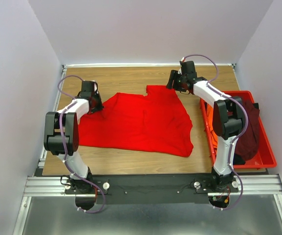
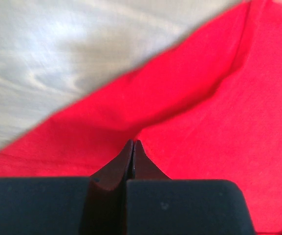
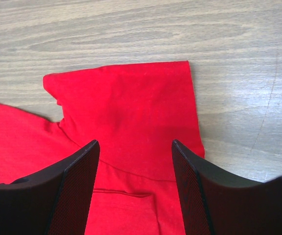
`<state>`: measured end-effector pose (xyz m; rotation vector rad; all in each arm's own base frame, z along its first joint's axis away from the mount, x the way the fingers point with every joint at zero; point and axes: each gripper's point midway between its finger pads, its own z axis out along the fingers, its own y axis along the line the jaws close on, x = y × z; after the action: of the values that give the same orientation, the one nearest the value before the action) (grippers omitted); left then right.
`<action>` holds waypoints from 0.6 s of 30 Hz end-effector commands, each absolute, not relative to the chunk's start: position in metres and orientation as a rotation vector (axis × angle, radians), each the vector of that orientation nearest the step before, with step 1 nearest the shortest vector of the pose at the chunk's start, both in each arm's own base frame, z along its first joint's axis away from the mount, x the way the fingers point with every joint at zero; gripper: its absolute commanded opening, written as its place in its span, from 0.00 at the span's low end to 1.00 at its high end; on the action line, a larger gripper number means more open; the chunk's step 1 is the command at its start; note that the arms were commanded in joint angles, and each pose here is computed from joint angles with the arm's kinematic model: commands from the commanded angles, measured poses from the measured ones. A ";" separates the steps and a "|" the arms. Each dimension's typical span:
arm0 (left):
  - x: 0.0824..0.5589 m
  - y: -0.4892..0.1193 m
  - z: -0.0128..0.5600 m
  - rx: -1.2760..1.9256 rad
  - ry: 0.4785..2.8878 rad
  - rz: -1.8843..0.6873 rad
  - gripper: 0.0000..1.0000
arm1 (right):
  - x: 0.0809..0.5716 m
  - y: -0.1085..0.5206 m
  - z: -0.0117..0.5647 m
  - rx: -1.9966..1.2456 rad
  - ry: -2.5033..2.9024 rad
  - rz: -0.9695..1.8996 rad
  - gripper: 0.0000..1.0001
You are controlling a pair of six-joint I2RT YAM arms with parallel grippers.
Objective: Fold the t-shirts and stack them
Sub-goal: Fold the tshirt
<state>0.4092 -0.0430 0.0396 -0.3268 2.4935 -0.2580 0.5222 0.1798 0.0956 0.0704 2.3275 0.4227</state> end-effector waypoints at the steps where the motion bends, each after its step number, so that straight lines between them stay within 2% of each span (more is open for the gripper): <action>1: 0.432 -0.032 0.071 -0.328 2.416 -0.170 0.00 | 0.522 0.178 0.102 0.076 2.308 0.429 0.68; 8: 0.483 -0.003 0.103 -0.392 2.304 0.022 0.00 | 0.525 0.177 0.096 0.077 2.315 0.417 0.68; 18: 0.530 0.017 0.088 -0.517 2.216 0.135 0.00 | 0.554 0.173 0.078 0.069 2.305 0.342 0.68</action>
<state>0.5174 0.0047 0.0887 -0.4426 2.2721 0.0559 0.5352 0.1812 0.0904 0.0706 2.3202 0.4090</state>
